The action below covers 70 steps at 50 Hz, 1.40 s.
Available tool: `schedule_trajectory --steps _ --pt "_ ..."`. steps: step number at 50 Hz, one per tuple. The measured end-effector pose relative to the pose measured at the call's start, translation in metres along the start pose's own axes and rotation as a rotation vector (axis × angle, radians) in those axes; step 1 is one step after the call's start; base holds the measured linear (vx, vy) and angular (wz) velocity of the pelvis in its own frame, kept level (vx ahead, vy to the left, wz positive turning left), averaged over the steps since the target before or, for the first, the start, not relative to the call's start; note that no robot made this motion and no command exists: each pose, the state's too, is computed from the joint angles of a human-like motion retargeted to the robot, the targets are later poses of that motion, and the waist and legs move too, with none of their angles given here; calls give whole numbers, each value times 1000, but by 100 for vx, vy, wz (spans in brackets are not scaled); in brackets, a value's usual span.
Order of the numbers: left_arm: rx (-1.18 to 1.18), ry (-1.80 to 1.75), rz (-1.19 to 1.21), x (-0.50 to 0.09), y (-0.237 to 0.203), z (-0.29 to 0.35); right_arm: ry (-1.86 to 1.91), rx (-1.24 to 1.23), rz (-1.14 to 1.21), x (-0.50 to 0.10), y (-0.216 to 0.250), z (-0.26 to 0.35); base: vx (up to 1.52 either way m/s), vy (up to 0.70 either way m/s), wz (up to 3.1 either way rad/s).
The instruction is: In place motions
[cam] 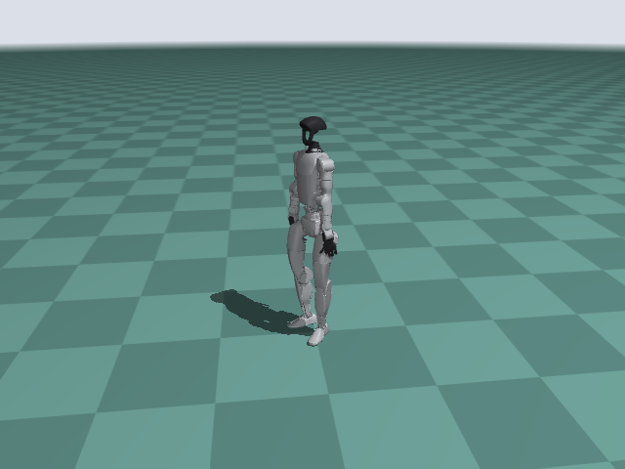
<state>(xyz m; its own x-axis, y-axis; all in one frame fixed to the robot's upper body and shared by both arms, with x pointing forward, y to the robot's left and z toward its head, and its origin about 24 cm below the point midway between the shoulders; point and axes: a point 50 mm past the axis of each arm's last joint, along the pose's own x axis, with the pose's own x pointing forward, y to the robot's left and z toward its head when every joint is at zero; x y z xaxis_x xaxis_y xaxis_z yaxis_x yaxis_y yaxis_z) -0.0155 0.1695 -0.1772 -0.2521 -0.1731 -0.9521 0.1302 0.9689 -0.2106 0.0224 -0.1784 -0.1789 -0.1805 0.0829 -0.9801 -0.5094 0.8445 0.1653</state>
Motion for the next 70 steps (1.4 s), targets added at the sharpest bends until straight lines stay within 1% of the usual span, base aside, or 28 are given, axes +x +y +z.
schedule_trajectory --steps 20,33,38,46,52,70 --pt "11 2 -11 -2 4 1 -14 13 8 -1 -3 -1 0 0 0" --pt "4 -9 17 -9 23 5 -18 73 -38 -6 -22 -4 0 0 0" --pt "-13 -17 4 -9 22 6 -17 73 -30 -6 -20 -4 0 0 0" --pt "26 -7 36 -8 20 7 -8 41 -28 -3 -11 -4 0 0 0" --pt "35 -12 61 -7 21 7 -12 9 -77 -3 -15 -2 0 0 0" --pt "19 -6 59 -6 19 4 11 2 -88 -5 -18 -3 0 0 0"
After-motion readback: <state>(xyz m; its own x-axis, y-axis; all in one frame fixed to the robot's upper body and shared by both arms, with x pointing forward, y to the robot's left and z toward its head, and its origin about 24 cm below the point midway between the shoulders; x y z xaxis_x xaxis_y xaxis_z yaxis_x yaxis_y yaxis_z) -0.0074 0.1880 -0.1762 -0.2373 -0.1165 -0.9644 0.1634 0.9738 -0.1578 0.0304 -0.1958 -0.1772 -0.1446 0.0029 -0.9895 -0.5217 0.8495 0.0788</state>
